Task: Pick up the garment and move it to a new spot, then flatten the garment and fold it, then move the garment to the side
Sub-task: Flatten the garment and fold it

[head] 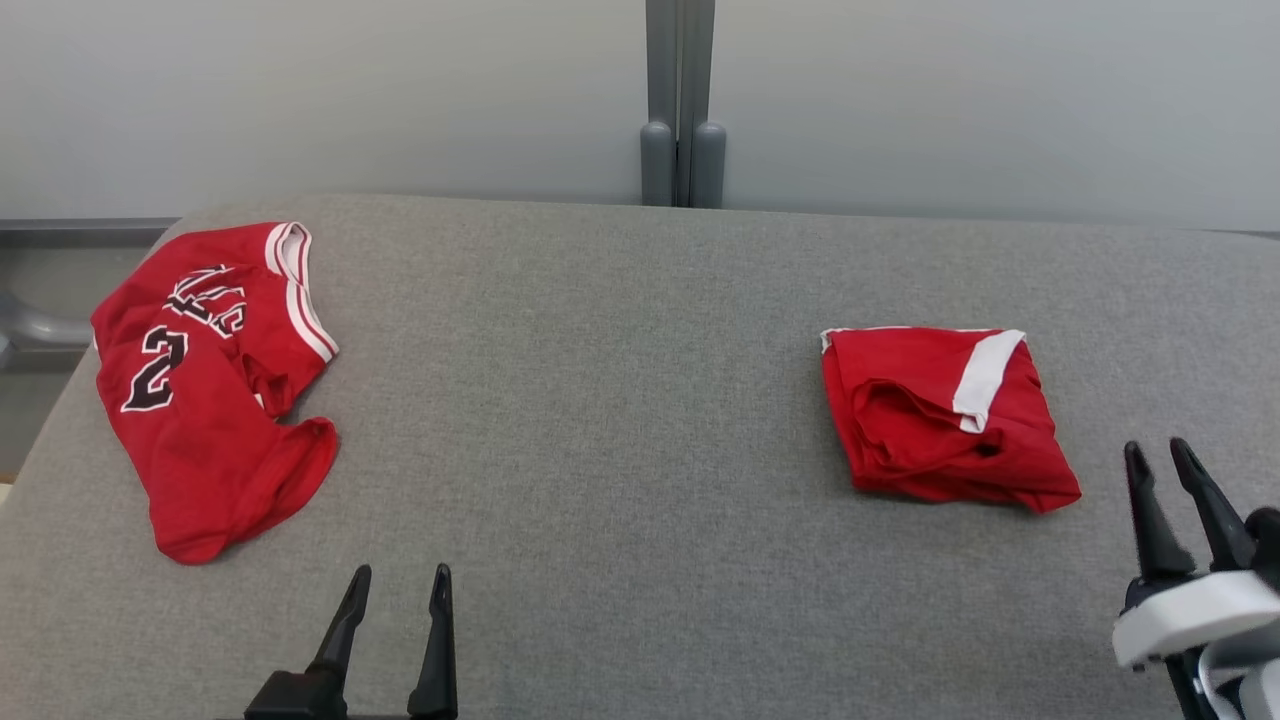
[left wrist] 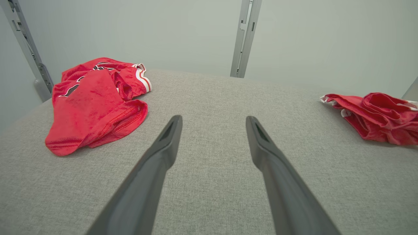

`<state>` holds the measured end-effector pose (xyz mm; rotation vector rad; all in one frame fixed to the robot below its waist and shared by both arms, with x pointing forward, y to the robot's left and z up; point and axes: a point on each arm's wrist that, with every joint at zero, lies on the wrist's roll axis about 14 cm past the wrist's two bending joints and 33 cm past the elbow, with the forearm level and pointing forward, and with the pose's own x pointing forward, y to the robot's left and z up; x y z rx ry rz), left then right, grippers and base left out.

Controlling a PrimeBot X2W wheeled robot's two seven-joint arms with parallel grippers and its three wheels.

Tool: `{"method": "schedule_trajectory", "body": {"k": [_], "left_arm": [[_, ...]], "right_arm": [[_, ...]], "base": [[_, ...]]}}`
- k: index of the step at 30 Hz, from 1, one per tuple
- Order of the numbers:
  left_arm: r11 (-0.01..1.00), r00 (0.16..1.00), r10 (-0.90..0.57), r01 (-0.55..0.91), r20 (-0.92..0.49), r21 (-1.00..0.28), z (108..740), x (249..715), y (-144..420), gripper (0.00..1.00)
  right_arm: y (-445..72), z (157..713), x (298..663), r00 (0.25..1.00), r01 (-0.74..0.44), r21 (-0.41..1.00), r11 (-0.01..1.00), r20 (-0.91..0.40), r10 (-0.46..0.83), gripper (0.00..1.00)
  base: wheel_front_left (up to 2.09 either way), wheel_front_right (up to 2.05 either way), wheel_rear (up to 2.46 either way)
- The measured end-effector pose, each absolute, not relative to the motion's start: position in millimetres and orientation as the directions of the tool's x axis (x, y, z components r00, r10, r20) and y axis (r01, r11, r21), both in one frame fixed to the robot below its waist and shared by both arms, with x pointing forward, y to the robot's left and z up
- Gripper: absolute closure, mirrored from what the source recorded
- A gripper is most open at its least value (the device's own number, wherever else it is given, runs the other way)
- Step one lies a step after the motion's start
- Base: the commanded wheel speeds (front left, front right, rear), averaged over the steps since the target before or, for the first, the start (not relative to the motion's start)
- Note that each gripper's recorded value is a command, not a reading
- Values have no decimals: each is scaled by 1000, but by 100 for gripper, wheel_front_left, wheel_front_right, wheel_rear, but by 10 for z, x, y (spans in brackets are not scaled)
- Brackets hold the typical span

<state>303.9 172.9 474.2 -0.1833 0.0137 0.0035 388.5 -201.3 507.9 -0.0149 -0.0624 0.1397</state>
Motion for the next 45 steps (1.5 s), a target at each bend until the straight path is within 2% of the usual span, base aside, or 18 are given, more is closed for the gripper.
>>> {"method": "schedule_trajectory", "body": {"k": [3, 8, 12, 15, 30, 45], "left_arm": [[984, 1000, -20, 17, -10, -179, 4760, 3160, 1695, 0], [982, 998, -52, 46, -29, -183, 4704, 3348, 1625, 0], [979, 996, -54, 38, -75, -201, 4566, 3353, 1605, 0], [978, 995, -29, 10, -92, -208, 4521, 3314, 1660, 0], [976, 996, 29, -46, -85, -213, 4560, 3214, 1791, 0], [961, 987, 122, -143, -101, -239, 4540, 3045, 1987, 0]], "right_arm": [[-2042, 5078, 4153, 991, -131, -14, 991, 28, 132, 100], [-1854, 4793, 4551, 976, -172, -4, 985, -139, 169, 100], [-1734, 4441, 4660, 939, -202, -3, 979, -283, 193, 100], [-1664, 4259, 4663, 915, -220, 2, 975, -345, 207, 100], [-1356, 4227, 4785, 875, -308, 23, 951, -385, 292, 100], [-1146, 4319, 5135, 846, -355, 13, 935, -420, 327, 100]], "base": [[0, 0, 0], [0, 0, 0], [0, 0, 0], [0, 0, 0], [0, 0, 0], [0, 0, 0]]}}
